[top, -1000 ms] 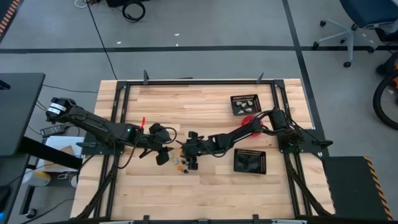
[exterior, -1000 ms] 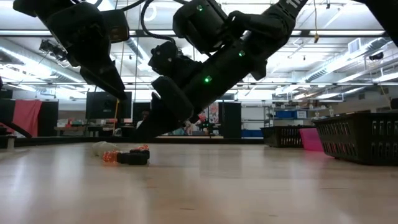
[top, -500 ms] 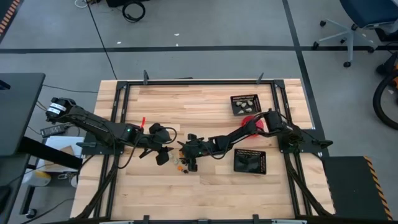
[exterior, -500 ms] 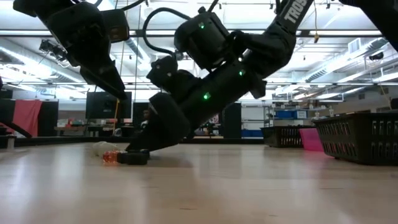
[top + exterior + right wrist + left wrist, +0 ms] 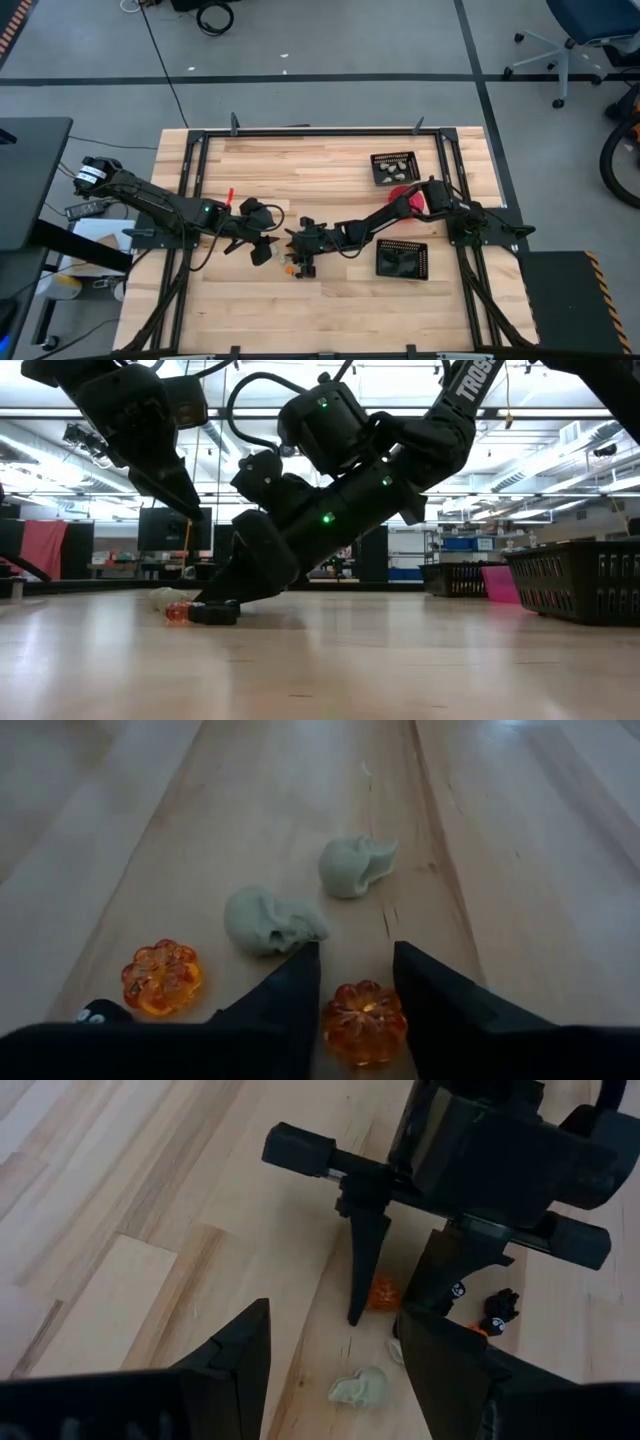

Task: Sort Halloween decoration
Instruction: Put the orange pumpkin toy into the pink bowl

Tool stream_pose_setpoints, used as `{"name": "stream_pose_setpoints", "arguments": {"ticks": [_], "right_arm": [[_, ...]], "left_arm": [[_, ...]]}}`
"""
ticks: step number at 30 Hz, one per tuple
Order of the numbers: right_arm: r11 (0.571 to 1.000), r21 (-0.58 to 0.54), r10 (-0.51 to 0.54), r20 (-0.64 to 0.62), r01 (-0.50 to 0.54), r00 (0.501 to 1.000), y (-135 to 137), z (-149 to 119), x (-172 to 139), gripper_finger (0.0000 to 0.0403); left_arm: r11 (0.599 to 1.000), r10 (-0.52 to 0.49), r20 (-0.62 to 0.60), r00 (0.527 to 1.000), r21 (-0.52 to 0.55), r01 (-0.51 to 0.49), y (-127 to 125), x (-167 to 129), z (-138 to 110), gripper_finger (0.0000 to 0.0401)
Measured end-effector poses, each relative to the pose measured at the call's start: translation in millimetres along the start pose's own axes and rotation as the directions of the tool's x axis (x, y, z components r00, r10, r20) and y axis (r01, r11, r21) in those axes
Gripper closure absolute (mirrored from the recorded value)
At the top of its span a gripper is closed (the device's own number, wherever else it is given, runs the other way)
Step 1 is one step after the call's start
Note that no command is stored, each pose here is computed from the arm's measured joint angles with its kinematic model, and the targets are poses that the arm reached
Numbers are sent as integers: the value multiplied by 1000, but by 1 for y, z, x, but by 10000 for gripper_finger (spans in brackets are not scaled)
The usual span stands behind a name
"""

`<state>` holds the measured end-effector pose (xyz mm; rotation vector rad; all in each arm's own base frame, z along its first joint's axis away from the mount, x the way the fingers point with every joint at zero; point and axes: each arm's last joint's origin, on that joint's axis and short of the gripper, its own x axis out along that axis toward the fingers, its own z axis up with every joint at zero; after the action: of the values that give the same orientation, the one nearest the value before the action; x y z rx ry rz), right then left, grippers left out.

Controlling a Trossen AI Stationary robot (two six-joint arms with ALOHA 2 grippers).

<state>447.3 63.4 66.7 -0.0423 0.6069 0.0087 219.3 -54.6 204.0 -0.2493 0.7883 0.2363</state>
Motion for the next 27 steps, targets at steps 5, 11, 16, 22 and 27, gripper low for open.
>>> {"name": "stream_pose_setpoints", "arguments": {"ticks": [5,11,16,22,27], "right_arm": [[1000,-5,7,-5,-7,1000,0,0,-1,303],[1000,-22,11,-25,-11,1000,-1,7,-8,299],[999,-39,8,-77,-11,997,-2,14,-20,295],[998,-63,4,-141,-13,990,-4,21,-34,299],[997,-69,1,-186,-14,982,-5,23,-41,298]], "left_arm": [[1000,0,0,1000,0,0,0,0,0,209],[1000,0,0,1000,0,0,0,0,0,209],[1000,-1,1,1000,-1,1,0,0,0,209],[1000,-1,1,1000,-1,1,0,0,0,209],[1000,-1,2,1000,-1,1,0,0,0,209]]}}
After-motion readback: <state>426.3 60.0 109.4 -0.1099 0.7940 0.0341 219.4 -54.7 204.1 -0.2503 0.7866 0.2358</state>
